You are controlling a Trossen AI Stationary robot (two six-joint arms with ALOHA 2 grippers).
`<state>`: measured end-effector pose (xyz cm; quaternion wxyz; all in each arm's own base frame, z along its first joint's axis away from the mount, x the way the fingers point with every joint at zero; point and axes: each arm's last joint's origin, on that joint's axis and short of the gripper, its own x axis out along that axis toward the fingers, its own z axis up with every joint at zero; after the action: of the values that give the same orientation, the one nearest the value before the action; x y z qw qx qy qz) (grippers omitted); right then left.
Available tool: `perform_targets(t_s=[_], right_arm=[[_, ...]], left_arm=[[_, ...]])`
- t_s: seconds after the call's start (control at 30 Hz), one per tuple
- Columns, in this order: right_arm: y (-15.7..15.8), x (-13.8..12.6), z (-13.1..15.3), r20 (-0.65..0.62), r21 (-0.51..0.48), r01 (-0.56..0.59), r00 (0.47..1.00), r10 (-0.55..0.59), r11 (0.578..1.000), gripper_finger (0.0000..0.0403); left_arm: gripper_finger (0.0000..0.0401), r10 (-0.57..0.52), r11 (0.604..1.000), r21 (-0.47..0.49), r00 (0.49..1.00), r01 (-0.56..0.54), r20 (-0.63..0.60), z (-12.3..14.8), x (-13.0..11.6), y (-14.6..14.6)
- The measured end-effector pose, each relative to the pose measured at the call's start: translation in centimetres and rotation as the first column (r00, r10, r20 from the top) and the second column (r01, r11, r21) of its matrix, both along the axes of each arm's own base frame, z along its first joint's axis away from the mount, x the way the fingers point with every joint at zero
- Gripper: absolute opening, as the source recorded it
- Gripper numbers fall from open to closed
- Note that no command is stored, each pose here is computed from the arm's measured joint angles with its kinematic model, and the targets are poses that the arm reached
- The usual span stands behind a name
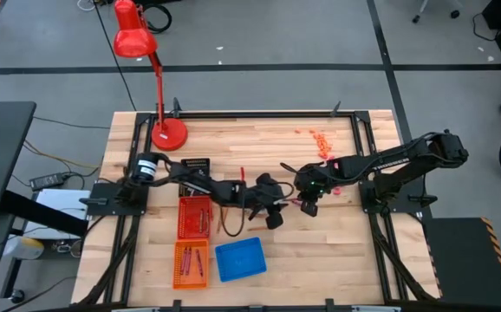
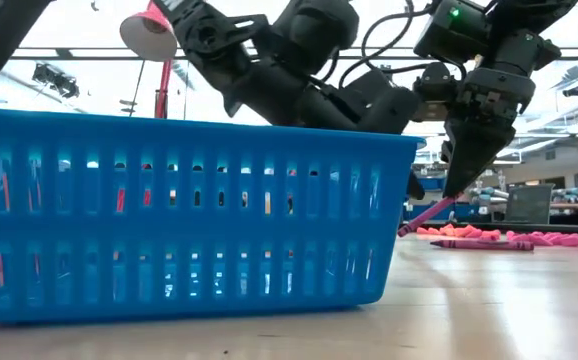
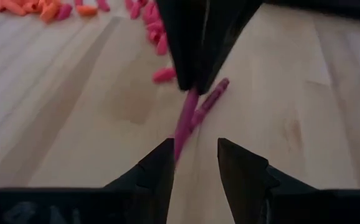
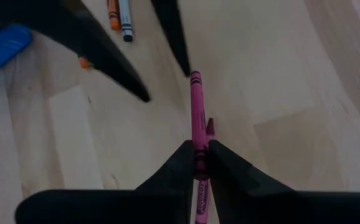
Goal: Sort crayons
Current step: Put the red crayon into the orange bin
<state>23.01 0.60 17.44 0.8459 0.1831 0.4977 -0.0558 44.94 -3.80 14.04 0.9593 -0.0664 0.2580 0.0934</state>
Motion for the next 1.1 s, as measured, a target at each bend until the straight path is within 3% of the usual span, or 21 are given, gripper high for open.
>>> perform_targets(t_s=[0.27, 0.5, 1.1], right_arm=[[0.01, 0.04, 0.02, 0.005, 0.002, -0.002, 1.0, 0.002, 1.0, 0.0051], [0.01, 0.22, 0.13, 0.027, -0.001, -0.007, 1.0, 0.007, 1.0, 0.0051], [0.08, 0.63, 0.41, 0.078, 0.019, -0.021, 0.997, 0.02, 1.0, 0.0051]], left_arm=[[0.0134, 0.012, 1.0, 0.024, 1.0, -0.012, -0.015, -0.21, 0.62, 1.1], [0.0134, -0.079, 0.996, 0.04, 0.997, 0.08, -0.021, -0.19, 0.66, 0.85], [0.0134, -0.074, 0.996, 0.042, 0.994, 0.078, -0.077, -0.64, 0.39, 1.16]])
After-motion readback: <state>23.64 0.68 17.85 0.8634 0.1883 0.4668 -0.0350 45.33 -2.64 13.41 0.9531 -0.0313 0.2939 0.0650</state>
